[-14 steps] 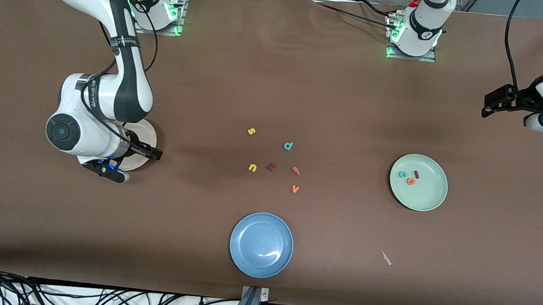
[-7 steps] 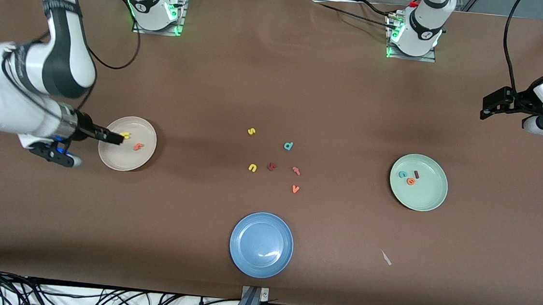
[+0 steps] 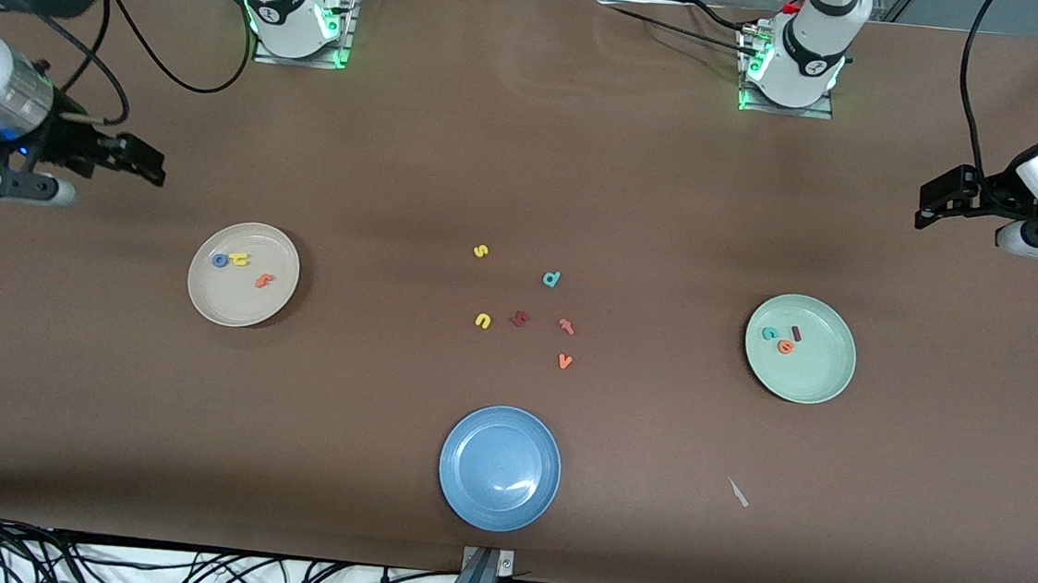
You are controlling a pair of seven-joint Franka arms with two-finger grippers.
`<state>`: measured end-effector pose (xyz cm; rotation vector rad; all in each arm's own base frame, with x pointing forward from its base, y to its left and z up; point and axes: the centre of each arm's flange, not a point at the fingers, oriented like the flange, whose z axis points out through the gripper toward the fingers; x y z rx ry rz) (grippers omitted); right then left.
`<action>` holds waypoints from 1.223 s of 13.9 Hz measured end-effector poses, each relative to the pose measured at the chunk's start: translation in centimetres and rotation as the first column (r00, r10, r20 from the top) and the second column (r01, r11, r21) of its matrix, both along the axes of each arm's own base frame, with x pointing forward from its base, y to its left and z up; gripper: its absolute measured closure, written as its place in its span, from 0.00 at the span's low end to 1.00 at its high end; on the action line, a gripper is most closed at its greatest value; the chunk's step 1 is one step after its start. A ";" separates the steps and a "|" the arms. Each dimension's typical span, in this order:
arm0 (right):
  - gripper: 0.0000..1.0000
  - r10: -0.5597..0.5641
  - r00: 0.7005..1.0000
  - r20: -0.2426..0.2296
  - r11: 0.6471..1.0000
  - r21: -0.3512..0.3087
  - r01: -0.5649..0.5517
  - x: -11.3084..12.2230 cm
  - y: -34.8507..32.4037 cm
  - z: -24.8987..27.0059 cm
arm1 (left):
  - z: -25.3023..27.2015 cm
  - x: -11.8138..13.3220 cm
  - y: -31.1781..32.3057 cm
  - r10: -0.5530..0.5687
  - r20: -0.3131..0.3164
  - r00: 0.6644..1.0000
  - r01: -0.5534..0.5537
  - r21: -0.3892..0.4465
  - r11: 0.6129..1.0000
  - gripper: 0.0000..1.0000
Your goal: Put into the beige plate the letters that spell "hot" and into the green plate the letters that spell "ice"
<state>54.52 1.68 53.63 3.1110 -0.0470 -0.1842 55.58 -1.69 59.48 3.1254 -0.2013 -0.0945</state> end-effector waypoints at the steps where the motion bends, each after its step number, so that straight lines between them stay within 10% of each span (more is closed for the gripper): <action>1: 0.00 0.000 0.999 -0.046 1.000 -0.011 0.000 -0.9 -0.2 0.6 | 0.0 0.0 0.0 0.000 0.000 1.000 0.000 0.000 1.000 0.00; 5: 0.00 -0.001 0.989 -0.147 1.000 -0.021 -0.002 -2.6 -0.2 1.8 | 0.0 0.0 0.0 0.000 0.000 1.000 0.000 0.000 1.000 0.00; 17: 0.00 0.015 0.977 -0.212 1.000 0.006 -0.014 -0.7 0.2 1.5 | -0.1 0.1 0.0 0.000 -0.001 1.000 0.000 0.000 1.000 0.00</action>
